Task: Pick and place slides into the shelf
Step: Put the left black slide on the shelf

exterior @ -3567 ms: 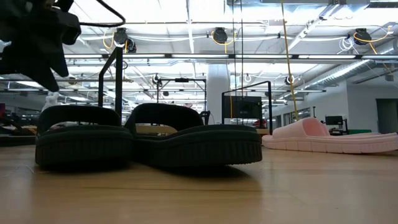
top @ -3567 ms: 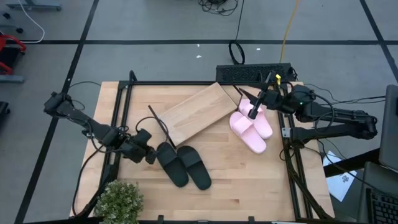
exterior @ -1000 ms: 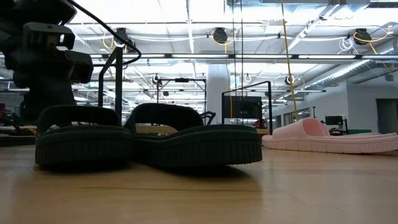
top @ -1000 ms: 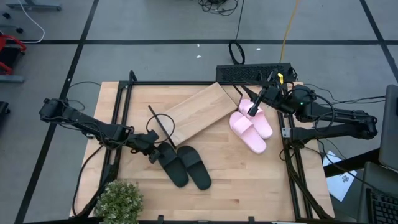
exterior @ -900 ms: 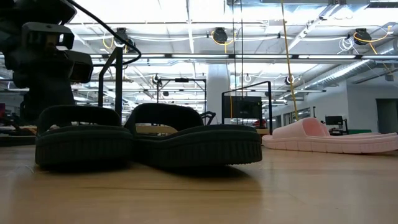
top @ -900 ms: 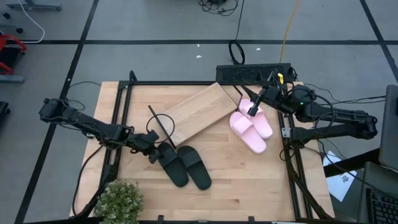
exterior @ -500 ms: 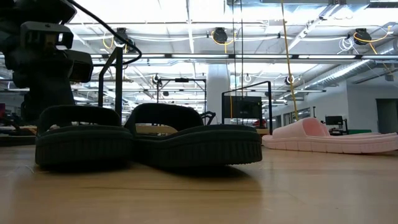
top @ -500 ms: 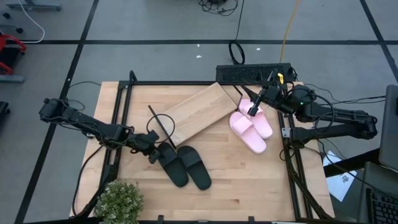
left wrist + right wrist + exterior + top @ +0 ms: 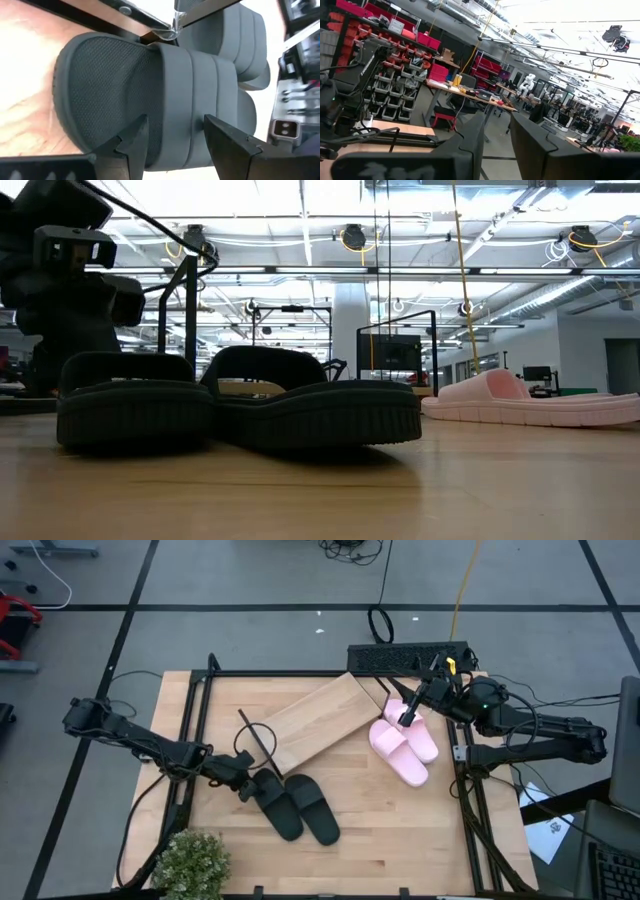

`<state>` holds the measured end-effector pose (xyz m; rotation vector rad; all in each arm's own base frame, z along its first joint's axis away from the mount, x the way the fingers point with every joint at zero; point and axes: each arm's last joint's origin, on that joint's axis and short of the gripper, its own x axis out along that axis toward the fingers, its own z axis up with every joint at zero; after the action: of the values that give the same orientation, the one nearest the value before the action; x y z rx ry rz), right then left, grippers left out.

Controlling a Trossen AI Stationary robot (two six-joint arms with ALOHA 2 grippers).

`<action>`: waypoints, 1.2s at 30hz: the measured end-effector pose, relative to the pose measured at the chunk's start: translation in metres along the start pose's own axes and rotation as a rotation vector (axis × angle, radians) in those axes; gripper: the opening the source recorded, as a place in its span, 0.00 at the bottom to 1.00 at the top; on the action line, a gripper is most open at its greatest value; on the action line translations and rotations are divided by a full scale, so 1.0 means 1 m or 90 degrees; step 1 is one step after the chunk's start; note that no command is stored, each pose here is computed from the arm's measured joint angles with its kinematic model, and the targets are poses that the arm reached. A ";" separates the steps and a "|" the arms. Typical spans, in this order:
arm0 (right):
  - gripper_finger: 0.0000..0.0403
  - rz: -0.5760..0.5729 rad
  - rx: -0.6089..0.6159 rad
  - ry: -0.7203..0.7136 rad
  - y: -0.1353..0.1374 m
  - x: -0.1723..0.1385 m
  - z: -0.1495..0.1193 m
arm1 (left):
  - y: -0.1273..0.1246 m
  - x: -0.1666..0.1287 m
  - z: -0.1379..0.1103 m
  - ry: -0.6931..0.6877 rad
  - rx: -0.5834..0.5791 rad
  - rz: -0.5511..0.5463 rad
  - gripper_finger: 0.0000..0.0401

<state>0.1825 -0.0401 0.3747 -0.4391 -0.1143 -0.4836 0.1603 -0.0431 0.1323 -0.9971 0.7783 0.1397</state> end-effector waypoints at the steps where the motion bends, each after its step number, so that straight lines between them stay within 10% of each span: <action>1: 0.21 0.000 0.000 0.000 0.000 0.000 0.000 | 0.001 0.000 0.000 -0.005 -0.003 -0.011 0.46; 12: 0.21 0.000 -0.001 0.000 0.000 0.000 0.000 | 0.001 0.001 -0.001 -0.001 0.008 -0.039 0.42; 21: 0.21 0.000 0.000 0.000 0.000 0.000 0.000 | 0.001 0.001 -0.002 0.008 0.030 -0.045 0.03; 36: 0.21 0.000 0.000 0.000 0.000 0.000 0.000 | -0.020 -0.006 0.000 0.057 -0.034 -0.206 0.00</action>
<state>0.1825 -0.0401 0.3747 -0.4384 -0.1141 -0.4840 0.1653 -0.0528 0.1503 -1.1722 0.6870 -0.1645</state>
